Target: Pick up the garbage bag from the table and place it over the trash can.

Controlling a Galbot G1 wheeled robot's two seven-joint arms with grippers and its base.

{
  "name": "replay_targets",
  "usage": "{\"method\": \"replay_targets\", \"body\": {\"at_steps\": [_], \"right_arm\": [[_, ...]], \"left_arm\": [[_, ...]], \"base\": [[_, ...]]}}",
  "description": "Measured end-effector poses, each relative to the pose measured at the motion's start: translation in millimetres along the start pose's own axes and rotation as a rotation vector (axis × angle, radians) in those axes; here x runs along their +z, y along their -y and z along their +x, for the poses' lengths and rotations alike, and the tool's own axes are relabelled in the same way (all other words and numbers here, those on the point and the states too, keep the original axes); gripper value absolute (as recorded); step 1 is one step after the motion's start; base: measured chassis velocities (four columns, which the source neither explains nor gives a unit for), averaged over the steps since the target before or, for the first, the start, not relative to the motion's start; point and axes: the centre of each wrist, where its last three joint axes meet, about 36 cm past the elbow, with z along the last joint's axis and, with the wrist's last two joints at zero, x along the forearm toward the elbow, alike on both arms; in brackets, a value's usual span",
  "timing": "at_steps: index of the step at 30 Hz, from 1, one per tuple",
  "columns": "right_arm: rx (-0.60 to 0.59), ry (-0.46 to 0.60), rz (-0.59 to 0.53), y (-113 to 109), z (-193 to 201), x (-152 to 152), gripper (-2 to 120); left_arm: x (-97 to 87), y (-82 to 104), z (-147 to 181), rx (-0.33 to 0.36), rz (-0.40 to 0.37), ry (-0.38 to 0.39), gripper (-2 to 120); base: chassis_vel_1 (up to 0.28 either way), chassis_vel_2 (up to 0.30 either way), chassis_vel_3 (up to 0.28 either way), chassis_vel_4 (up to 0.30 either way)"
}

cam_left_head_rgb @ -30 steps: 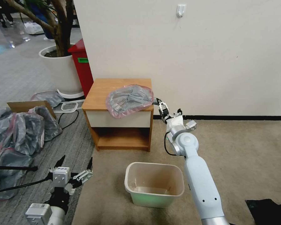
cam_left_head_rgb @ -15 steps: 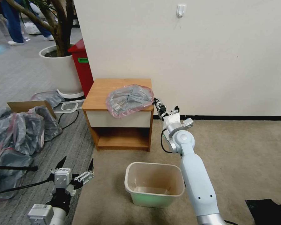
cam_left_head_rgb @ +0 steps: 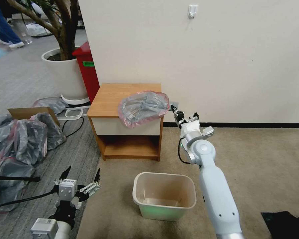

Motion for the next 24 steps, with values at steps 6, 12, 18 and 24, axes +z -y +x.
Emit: {"method": "replay_targets", "body": {"at_steps": [6, 12, 18, 24], "right_arm": [[0.024, -0.047, -0.003, -4, 44, 23, 0], [0.089, -0.152, -0.059, -13, 114, 75, 0], [0.19, -0.22, -0.05, -12, 165, 109, 0], [0.268, -0.203, -0.003, -14, 189, 105, 0]], "left_arm": [[-0.4, -0.7, -1, 0.002, -0.003, 0.005, 100], [-1.3, -1.0, -3, 0.005, -0.002, 0.018, 100], [-3.0, -1.9, -6, 0.009, 0.008, 0.033, 100], [-4.1, -2.7, -8, 0.011, 0.014, 0.046, 100]], "base": [[0.0, 0.0, 0.0, 0.0], [0.0, 0.0, 0.0, 0.0], [0.0, 0.0, 0.0, 0.0], [0.0, 0.0, 0.0, 0.0]]}}
